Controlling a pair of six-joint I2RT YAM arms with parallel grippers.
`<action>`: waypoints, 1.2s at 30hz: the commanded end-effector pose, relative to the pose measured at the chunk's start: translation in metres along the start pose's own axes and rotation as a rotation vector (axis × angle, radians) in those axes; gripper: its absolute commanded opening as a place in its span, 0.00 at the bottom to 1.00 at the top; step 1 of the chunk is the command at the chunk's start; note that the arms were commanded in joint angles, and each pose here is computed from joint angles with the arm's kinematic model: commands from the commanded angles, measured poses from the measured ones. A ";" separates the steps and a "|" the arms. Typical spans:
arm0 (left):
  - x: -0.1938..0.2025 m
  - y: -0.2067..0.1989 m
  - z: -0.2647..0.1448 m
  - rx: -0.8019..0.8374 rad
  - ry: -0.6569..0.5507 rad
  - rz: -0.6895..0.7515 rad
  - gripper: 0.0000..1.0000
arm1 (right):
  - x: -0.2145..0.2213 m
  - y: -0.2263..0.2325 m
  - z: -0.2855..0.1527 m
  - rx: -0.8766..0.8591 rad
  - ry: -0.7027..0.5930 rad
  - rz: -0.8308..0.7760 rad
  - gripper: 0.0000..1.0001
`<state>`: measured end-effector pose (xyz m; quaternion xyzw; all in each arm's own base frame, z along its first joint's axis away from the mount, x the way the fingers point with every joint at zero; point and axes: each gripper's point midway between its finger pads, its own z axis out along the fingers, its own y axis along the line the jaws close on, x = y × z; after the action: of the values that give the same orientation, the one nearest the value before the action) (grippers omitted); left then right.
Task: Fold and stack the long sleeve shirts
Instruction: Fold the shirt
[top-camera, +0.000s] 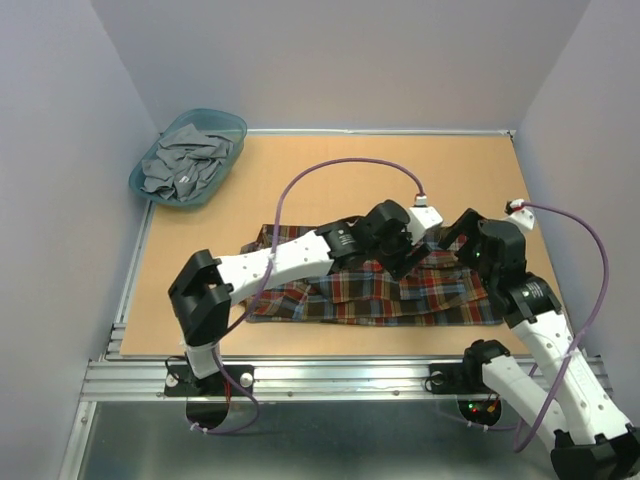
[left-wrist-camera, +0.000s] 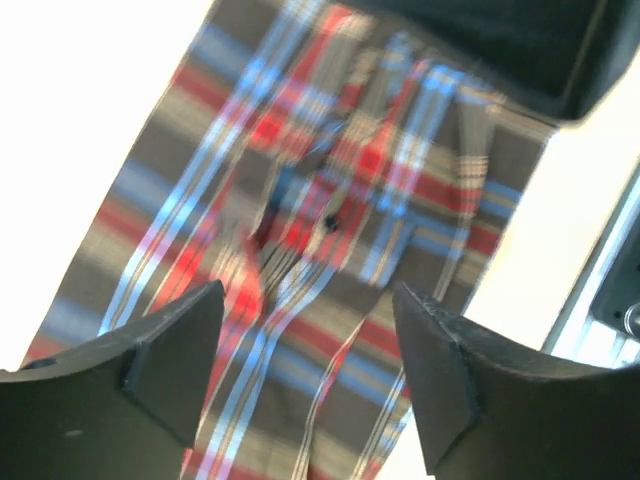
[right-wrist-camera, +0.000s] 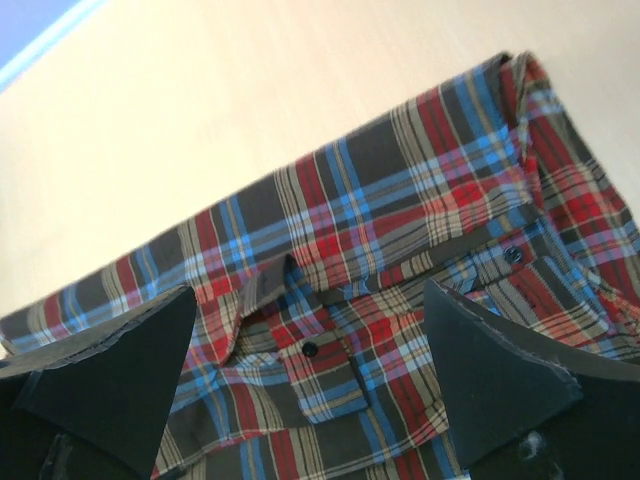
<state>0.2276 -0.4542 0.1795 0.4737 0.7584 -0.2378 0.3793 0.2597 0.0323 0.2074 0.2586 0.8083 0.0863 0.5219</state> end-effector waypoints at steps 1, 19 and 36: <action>-0.037 0.038 -0.056 -0.186 -0.186 -0.189 0.82 | 0.006 0.015 0.004 -0.046 0.060 -0.029 1.00; 0.137 0.215 -0.141 -0.676 -0.128 -0.783 0.80 | 0.053 -0.003 0.072 0.172 0.227 -0.114 0.55; 0.270 0.241 -0.109 -0.712 0.180 -1.142 0.77 | 0.114 -0.104 0.093 0.424 0.379 -0.103 0.53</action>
<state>0.3457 -0.1286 0.0396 -0.1146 0.9450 -0.0976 0.2904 0.2693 0.0001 0.0279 0.2933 0.9096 -0.0636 0.2875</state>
